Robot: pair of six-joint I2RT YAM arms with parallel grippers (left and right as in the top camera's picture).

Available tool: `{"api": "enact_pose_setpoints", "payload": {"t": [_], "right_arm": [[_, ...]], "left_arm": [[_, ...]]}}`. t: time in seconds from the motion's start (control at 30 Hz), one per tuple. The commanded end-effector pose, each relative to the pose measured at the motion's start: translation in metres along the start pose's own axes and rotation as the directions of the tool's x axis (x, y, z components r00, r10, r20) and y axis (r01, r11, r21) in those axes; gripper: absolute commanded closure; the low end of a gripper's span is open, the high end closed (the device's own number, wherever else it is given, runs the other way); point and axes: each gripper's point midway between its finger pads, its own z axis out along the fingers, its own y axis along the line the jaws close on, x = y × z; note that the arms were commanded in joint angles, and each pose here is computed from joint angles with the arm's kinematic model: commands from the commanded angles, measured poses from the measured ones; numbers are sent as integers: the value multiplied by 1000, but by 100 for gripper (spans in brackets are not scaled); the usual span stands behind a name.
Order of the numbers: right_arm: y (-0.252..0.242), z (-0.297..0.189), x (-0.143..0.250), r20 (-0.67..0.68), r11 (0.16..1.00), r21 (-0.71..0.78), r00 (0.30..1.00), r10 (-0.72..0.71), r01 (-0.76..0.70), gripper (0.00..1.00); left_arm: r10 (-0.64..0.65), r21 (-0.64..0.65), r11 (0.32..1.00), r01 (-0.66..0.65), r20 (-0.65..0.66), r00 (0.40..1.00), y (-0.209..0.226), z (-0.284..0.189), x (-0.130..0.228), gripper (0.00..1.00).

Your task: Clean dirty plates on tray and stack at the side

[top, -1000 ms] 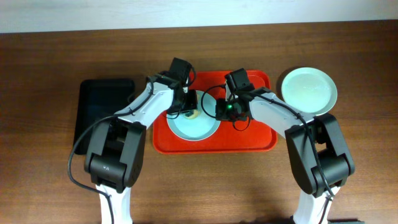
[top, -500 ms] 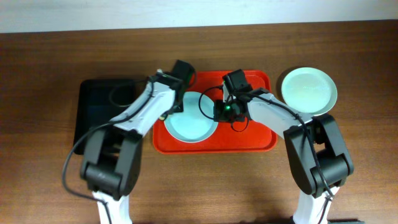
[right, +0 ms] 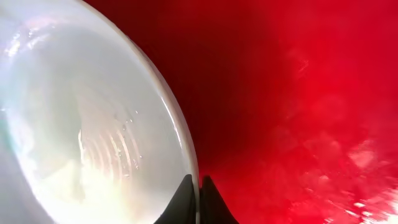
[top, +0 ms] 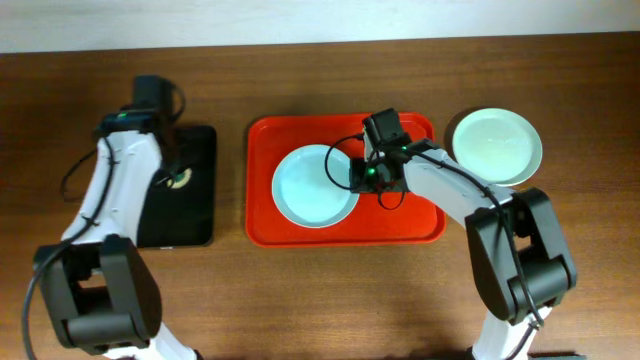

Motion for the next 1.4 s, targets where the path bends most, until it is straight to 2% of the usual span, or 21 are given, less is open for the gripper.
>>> {"api": "enact_pose_setpoints", "payload": {"t": [0.0,0.2,0.27,0.3,0.33,0.4,0.47,0.53,0.6,0.63,0.7,0.8,0.87,1.0,1.13,1.2,1.27,1.37], "right_arm": [[13,-28,-16,92,995,29,991,-94,92,96],[19,-59,-27,144,958,231,968,-206,170,96],[23,-70,-31,146,939,286,959,-242,194,96],[25,-78,-34,145,921,327,952,-270,212,96],[29,-93,-40,147,889,393,938,-313,235,96],[38,-109,-45,139,841,461,913,-383,283,96],[44,-131,-51,134,775,550,883,-450,311,96],[51,-161,-60,136,678,667,844,-519,309,96],[64,-192,-70,123,546,779,779,-615,308,96],[70,-203,-73,106,487,818,751,-652,307,96],[82,-229,-76,55,336,900,692,-719,277,96],[101,-260,-77,-67,107,965,621,-781,238,96],[113,-264,-76,-172,3,956,570,-803,293,96],[126,-266,-76,-329,-146,916,490,-808,374,96],[130,-289,-76,-408,-269,906,513,-755,327,96],[129,-303,-73,-445,-331,895,546,-710,298,96],[129,-309,-72,-430,-333,903,571,-700,272,96],[130,-285,-73,-244,-136,964,562,-791,228,96]], "left_arm": [[-54,1,998,55,-112,992,19,41,17,100],[-72,76,993,87,-187,980,7,69,27,99],[-72,71,994,87,-194,978,7,74,28,89],[-72,67,994,86,-198,978,7,77,29,77],[-72,70,994,87,-194,978,7,78,28,67],[-73,80,993,89,-180,981,5,75,23,64],[-75,95,991,91,-161,984,2,67,15,57],[-77,135,986,96,-145,987,-5,55,6,53],[-76,192,976,102,-138,987,-14,39,0,44],[-76,210,972,104,-136,988,-17,34,-1,39],[-76,223,969,104,-127,989,-18,28,-3,1],[-76,219,970,104,-134,988,-17,28,-1,1],[-76,220,970,104,-132,988,-17,28,-1,1],[-76,220,970,104,-132,988,-17,28,-1,1],[-76,220,970,104,-132,988,-17,28,-1,1],[-76,220,970,104,-132,988,-17,28,-1,1],[-76,220,970,104,-132,988,-17,28,-1,1],[-76,220,970,104,-132,988,-17,28,-1,1]]}}
